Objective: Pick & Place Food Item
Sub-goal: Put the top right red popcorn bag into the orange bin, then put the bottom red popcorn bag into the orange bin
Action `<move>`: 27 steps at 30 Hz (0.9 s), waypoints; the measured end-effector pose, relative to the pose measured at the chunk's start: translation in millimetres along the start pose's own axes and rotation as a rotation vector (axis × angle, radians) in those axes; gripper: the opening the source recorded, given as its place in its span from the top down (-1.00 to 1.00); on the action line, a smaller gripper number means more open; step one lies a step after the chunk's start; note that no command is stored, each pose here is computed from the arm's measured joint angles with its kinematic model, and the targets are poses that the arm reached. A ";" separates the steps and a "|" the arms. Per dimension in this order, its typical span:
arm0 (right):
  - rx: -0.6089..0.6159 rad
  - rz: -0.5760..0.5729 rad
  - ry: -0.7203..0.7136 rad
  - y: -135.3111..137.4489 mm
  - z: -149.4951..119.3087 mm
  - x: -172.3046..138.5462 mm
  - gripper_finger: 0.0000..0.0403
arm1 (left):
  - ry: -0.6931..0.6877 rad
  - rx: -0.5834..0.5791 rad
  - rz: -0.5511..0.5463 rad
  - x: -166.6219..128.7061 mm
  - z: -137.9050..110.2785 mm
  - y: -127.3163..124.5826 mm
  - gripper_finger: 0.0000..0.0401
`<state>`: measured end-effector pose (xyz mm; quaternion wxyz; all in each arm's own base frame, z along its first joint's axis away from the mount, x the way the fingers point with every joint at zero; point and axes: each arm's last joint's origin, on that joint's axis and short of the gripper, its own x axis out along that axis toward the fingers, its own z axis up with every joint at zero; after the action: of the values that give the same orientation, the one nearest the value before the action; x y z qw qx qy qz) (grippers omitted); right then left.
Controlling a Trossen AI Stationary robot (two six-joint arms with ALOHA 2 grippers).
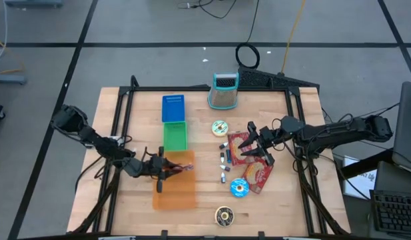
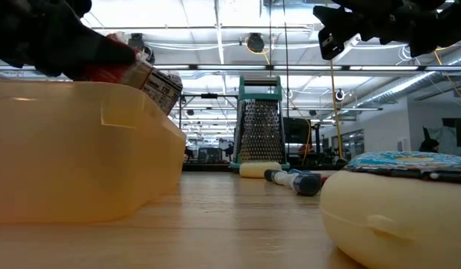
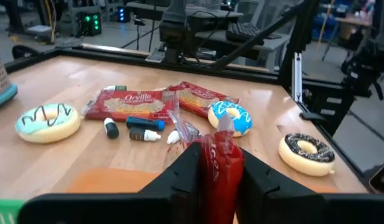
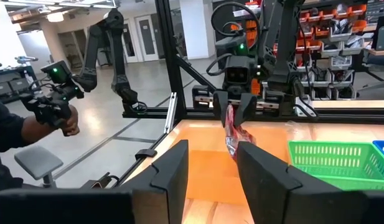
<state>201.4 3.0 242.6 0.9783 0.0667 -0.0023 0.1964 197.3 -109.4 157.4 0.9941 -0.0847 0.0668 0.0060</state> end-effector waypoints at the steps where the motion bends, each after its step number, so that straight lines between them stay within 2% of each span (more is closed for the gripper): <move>1: 0.000 0.000 0.000 0.0 0.0 0.0 0.35 | -0.002 -0.021 0.007 0.0 0.1 0.2 0.56; 6: 0.000 0.001 0.000 0.0 -0.1 0.0 0.34 | -0.005 -0.072 0.017 0.0 0.0 0.5 0.22; 13: 0.003 0.000 0.007 -0.1 -0.8 0.0 0.33 | 0.023 -0.093 -0.078 -0.1 -0.6 -2.3 -0.15; 20: 0.003 0.004 0.008 0.1 -0.9 0.0 0.34 | 0.027 -0.221 -0.132 -0.9 2.1 -4.1 -0.30; 23: 0.003 0.006 0.008 0.4 -0.9 0.1 0.32 | -0.024 -0.324 -0.153 -2.9 10.9 -4.9 -0.33; 27: 0.004 0.033 0.011 5.1 -1.5 1.8 0.32 | -0.129 -0.381 -0.174 -4.5 25.1 -3.6 -0.34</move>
<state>201.1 8.5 241.8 0.9748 0.0674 0.0026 0.2128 196.2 -108.7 183.1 0.9592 -0.2759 -0.0068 -0.0619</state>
